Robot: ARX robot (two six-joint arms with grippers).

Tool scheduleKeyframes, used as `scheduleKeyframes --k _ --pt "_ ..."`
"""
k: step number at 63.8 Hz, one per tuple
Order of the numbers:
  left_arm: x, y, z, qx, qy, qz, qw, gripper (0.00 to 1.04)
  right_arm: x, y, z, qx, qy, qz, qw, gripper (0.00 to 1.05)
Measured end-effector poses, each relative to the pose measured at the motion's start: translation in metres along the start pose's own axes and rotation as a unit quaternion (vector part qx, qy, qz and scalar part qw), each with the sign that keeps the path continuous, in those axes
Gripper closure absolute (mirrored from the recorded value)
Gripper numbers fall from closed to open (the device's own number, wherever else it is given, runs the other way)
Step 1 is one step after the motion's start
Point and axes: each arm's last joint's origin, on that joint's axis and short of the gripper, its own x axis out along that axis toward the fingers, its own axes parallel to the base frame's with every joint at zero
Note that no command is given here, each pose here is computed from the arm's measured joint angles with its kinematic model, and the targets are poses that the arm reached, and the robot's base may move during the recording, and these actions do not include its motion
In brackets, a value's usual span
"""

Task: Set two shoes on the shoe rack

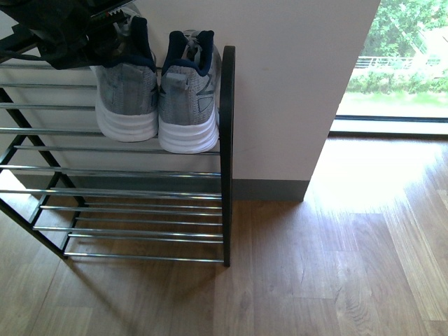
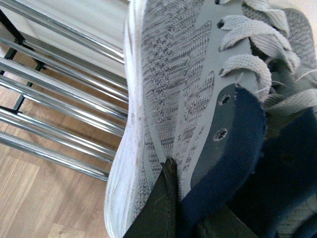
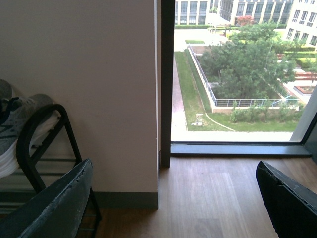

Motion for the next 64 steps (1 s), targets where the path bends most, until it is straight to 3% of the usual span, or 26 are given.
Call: scheduleKeyframes --k 48,64 --pt "0.003 0.013 -0.008 0.063 0.027 -0.012 0.998 1.03 0.0 0.0 0.0 0.0 0.0 0.0 1.0 0.09" --pt "0.005 0.016 -0.005 0.092 0.021 0.0 0.996 0.61 0.0 0.0 0.0 0.0 0.0 0.0 1.0 0.09"
